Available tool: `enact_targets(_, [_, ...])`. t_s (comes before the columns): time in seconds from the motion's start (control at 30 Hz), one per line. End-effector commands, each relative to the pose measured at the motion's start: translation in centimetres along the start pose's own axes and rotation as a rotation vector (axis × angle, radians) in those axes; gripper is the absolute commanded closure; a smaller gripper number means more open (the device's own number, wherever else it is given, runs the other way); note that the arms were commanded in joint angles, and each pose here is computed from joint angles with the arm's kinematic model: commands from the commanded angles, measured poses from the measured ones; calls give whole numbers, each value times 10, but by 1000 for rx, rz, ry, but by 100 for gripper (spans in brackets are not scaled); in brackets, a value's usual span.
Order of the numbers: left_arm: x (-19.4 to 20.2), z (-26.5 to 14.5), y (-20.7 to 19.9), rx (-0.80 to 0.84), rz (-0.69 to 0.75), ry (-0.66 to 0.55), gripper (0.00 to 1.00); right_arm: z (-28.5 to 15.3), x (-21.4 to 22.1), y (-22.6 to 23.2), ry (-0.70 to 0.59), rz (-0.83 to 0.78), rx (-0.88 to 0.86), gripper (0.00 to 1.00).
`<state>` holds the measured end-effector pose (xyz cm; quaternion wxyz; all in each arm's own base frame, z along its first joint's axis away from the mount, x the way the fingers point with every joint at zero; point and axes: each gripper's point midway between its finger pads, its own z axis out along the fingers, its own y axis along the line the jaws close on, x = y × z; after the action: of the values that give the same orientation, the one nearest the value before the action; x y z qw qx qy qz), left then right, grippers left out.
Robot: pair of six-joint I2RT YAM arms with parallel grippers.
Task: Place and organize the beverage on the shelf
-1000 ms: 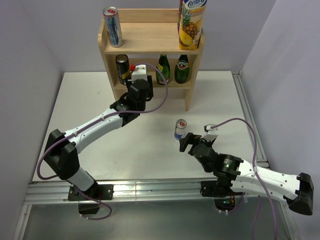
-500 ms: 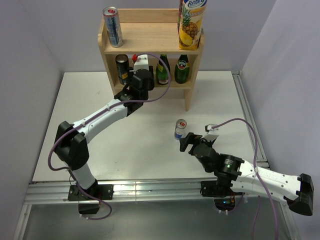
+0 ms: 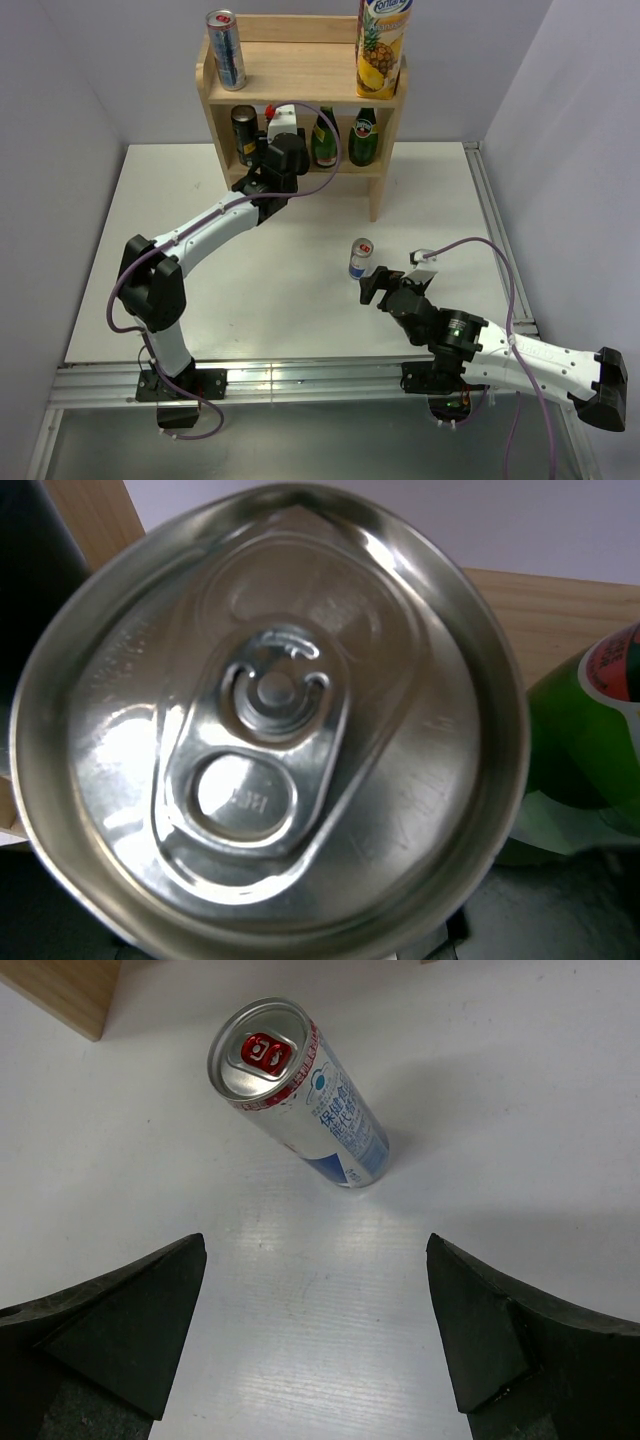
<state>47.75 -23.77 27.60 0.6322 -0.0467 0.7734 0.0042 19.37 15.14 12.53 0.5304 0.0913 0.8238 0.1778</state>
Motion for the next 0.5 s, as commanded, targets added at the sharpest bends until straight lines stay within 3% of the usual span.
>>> enact_targets(0.0, [-50, 1, -3, 26, -107, -115, 57, 0, -5, -1, -30, 24, 7, 2])
enact_targets(0.07, [-49, 2, -2, 22, -106, -112, 31, 0, -6, -1, -32, 24, 5, 2])
enact_targets(0.13, [-48, 2, -2, 20, -108, -112, 13, 0, -6, -1, -32, 26, 5, 2])
enact_targets(0.23, [-47, 1, -2, 25, -113, -109, 2, -1, -6, -1, -31, 28, 5, 2])
enact_targets(0.47, [-41, -3, 3, 24, -118, -102, 1, 0, -5, -1, -31, 28, 4, 2])
